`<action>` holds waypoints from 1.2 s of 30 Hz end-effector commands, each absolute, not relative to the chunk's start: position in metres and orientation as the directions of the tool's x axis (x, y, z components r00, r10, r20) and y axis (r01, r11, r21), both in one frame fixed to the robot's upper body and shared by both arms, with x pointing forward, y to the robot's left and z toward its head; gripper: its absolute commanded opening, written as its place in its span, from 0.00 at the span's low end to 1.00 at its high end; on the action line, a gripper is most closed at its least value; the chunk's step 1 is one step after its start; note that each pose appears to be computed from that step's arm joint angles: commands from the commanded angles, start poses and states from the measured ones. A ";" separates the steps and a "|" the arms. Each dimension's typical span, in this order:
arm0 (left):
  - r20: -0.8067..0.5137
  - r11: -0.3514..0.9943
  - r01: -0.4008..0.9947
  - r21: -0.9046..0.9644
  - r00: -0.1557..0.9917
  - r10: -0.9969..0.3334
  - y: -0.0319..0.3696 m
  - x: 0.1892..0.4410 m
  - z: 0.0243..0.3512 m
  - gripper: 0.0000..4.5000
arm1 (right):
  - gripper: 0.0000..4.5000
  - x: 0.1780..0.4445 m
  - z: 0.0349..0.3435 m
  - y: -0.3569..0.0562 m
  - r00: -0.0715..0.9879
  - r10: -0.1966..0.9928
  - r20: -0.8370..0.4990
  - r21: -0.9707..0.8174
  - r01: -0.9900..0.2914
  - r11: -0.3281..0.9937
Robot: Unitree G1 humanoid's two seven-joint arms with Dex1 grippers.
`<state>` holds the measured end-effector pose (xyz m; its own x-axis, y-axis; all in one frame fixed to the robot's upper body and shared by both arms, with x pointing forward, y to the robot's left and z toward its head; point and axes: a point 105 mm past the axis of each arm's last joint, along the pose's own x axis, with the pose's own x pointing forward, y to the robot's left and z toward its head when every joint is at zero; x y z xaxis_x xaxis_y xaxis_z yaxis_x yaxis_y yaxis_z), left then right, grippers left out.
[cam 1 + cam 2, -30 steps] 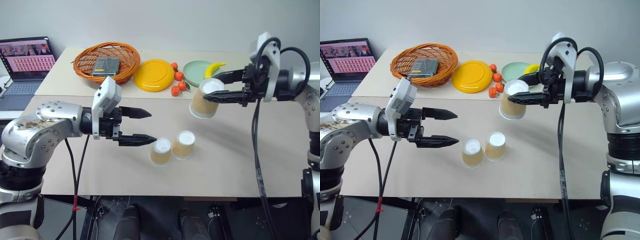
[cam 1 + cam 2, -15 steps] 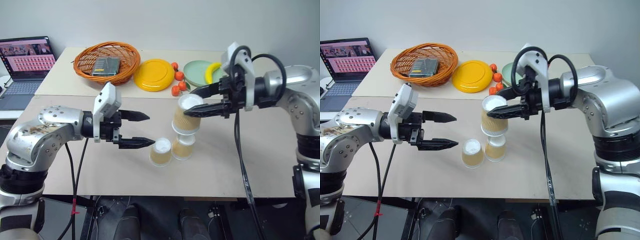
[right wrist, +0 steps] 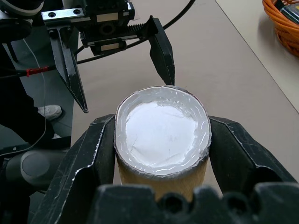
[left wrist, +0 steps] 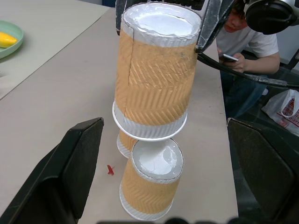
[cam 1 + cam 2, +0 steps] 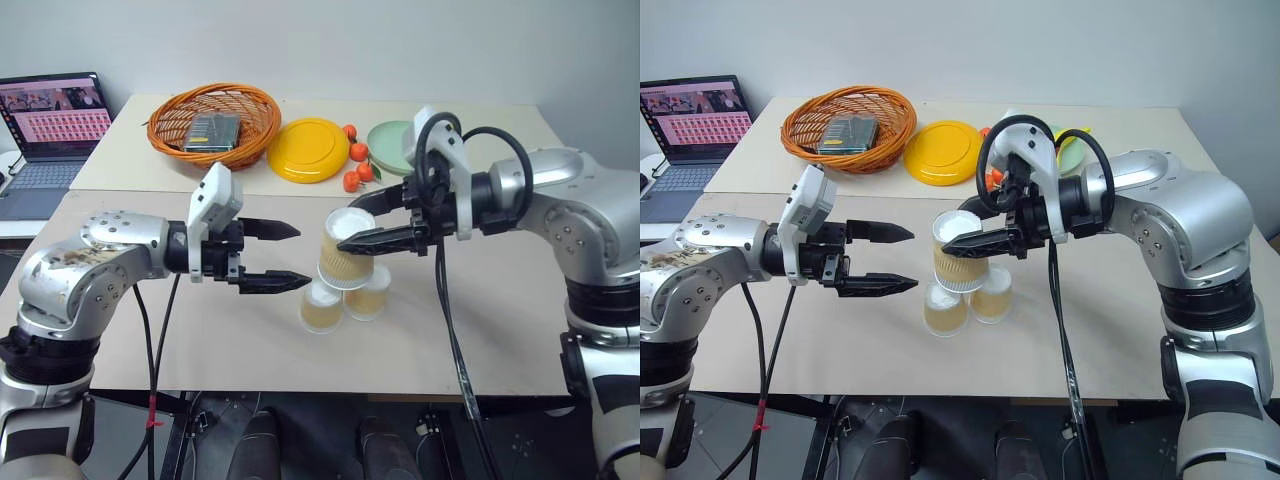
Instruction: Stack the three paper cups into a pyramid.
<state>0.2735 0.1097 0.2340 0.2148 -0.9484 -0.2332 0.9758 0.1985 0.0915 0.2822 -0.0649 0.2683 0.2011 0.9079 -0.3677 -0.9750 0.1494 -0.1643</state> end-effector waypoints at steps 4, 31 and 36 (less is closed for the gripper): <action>-0.227 0.183 0.973 0.139 0.211 -0.951 0.109 0.272 0.246 1.00 | 0.58 0.276 0.267 -0.063 0.191 0.920 -0.341 -0.176 -0.975 0.137; -0.252 0.176 0.974 0.145 0.208 -0.945 0.111 0.271 0.253 1.00 | 0.98 0.285 0.247 -0.071 0.215 0.917 -0.336 -0.206 -0.967 0.152; -0.252 0.176 0.974 0.144 0.208 -0.945 0.110 0.273 0.253 1.00 | 0.98 0.288 0.251 -0.074 0.233 0.913 -0.334 -0.224 -0.961 0.164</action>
